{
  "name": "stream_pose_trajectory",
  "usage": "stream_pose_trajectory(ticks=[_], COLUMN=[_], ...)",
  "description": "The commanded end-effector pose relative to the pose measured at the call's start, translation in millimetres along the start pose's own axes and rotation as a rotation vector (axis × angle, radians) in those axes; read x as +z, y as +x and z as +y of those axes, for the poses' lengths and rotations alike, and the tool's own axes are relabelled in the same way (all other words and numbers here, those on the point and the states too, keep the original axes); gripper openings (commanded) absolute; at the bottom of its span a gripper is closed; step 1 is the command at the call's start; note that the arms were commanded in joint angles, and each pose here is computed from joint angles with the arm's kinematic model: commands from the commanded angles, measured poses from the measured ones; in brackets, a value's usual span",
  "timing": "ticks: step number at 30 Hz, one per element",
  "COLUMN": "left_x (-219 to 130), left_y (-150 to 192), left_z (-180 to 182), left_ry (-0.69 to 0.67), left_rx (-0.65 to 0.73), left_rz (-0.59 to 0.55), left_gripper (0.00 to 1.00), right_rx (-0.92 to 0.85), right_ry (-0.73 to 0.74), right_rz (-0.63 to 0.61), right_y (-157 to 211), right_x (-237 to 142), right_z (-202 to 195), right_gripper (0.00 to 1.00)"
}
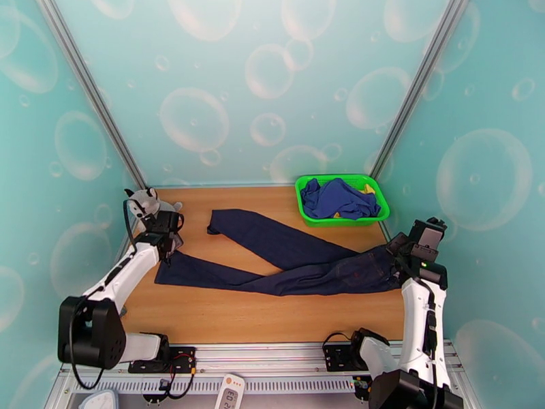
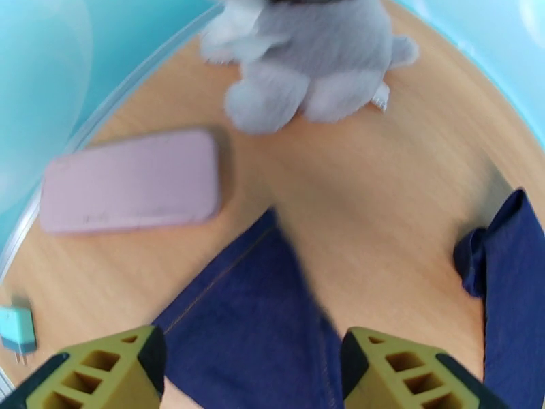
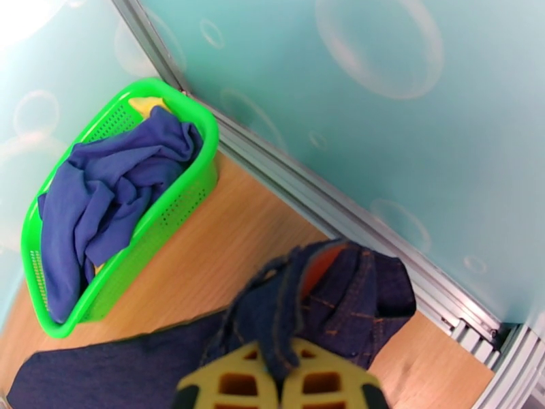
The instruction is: Fold and stack the trousers
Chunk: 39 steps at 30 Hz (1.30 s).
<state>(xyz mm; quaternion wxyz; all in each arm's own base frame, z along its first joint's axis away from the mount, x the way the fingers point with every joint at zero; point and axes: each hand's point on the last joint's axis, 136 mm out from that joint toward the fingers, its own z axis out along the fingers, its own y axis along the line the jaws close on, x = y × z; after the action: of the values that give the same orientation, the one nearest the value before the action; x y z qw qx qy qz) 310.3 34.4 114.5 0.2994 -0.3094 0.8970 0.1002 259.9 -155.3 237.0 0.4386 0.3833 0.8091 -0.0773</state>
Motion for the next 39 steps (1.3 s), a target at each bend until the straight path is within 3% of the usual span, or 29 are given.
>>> stream_pose_trajectory(ticks=[1, 6, 12, 18, 21, 24, 27, 31, 39], left_x=[11.6, 28.1, 53.2, 69.2, 74.8, 76.3, 72.1, 50.6, -43.0], left_y=[64.3, 82.8, 76.9, 86.9, 93.7, 98.2, 93.9, 72.5, -34.4], left_z=[26.7, 33.3, 34.1, 30.4, 28.6, 29.8, 34.0, 30.7, 17.6], left_ry=[-0.018, 0.0, -0.079, -0.074, -0.066, -0.066, -0.076, -0.03, 0.096], left_rx=[-0.102, -0.183, -0.145, -0.142, -0.136, -0.132, -0.13, -0.128, -0.094], left_rz=[0.159, 0.195, 0.21, 0.24, 0.257, 0.266, 0.247, 0.216, 0.051], left_gripper=[0.64, 0.63, 0.63, 0.62, 0.5, 0.22, 0.02, 0.0, 0.0], right_rx=[0.005, -0.014, -0.015, -0.01, -0.012, -0.015, -0.016, -0.01, -0.003], right_ry=[-0.047, -0.073, -0.093, -0.117, -0.125, -0.12, -0.117, -0.14, -0.21], right_rz=[-0.058, -0.048, -0.042, -0.036, -0.029, -0.033, -0.04, -0.04, -0.073], right_y=[-12.1, -10.4, -7.0, -5.6, -5.3, -6.0, -6.8, -11.7, -56.4], right_x=[-3.7, -1.9, -0.2, 2.8, 3.9, 2.5, 0.6, -2.2, -19.9], right_z=[7.1, 11.8, 14.8, 19.1, 20.9, 19.8, 19.0, 24.3, 48.6], right_gripper=[0.0, 0.0, 0.0, 0.0, 0.0, 0.0, 0.0, 0.0, 0.0])
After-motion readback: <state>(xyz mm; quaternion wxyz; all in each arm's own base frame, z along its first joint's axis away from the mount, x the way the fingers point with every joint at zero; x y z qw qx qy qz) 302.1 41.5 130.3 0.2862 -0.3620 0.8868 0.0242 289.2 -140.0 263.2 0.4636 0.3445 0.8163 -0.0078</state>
